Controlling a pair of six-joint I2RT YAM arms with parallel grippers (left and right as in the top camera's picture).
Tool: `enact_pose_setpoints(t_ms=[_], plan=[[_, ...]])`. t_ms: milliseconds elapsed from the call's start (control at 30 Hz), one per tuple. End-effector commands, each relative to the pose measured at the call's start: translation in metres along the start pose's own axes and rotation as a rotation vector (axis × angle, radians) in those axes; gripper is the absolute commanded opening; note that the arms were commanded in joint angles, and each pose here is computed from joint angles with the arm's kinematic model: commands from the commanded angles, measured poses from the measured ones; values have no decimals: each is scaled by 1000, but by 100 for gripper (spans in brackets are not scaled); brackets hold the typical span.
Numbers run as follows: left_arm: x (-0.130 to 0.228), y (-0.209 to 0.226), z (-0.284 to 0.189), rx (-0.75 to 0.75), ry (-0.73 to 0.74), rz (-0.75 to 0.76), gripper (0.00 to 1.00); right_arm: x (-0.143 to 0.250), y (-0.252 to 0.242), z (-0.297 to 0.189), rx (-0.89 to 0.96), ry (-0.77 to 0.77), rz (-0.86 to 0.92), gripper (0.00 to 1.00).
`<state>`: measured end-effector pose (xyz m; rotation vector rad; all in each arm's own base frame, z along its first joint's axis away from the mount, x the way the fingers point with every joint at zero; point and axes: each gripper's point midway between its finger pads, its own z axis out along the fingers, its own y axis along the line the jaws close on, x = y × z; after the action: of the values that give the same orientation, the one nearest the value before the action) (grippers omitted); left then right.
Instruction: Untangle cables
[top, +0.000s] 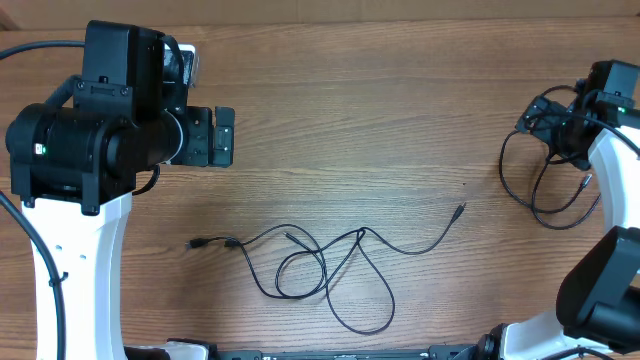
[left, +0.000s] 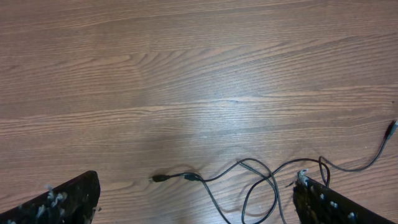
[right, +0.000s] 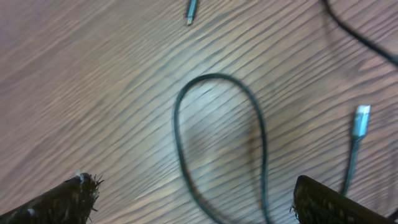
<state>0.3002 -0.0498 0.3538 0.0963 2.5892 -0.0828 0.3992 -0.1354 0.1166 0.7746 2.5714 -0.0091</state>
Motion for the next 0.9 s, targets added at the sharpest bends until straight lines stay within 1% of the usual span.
enact_pose_setpoints(t_ms=[0,33,67,133,233,333,367,400,433,467,500,533,633,800,867], plan=[[-1,-2,2,10,2,28,98,22,-19,27,78,55,-60,94],[-1,-2,2,10,2,28,99,28,-17,34,62,66,-103,87],[-1,-2,2,10,2,28,98,36,-13,43,22,81,-173,84],[-1,-2,2,10,3,29,98,54,1,52,-83,108,-306,84],[-1,-3,2,12,3,29,98,66,14,59,-179,101,-360,86],[-1,-3,2,12,3,29,98,76,22,66,-252,75,-489,85],[-1,-3,2,12,2,29,98,82,23,67,-272,78,-540,87],[-1,-3,2,12,1,29,98,87,23,68,-281,86,-593,91],[-1,-3,2,13,-1,29,98,91,22,67,-284,98,-637,92],[-2,-3,2,13,-1,29,98,97,20,67,-289,113,-695,88],[-2,-3,2,13,-1,29,98,102,16,66,-280,133,-744,82],[-2,-3,2,13,-1,29,98,105,9,67,-247,157,-776,80],[-2,-3,2,13,-1,29,98,105,-16,70,-110,201,-804,80],[-3,-3,2,13,-7,29,99,102,-40,69,22,233,-811,80],[-3,-3,2,14,-8,29,99,98,-49,69,81,237,-811,74]])
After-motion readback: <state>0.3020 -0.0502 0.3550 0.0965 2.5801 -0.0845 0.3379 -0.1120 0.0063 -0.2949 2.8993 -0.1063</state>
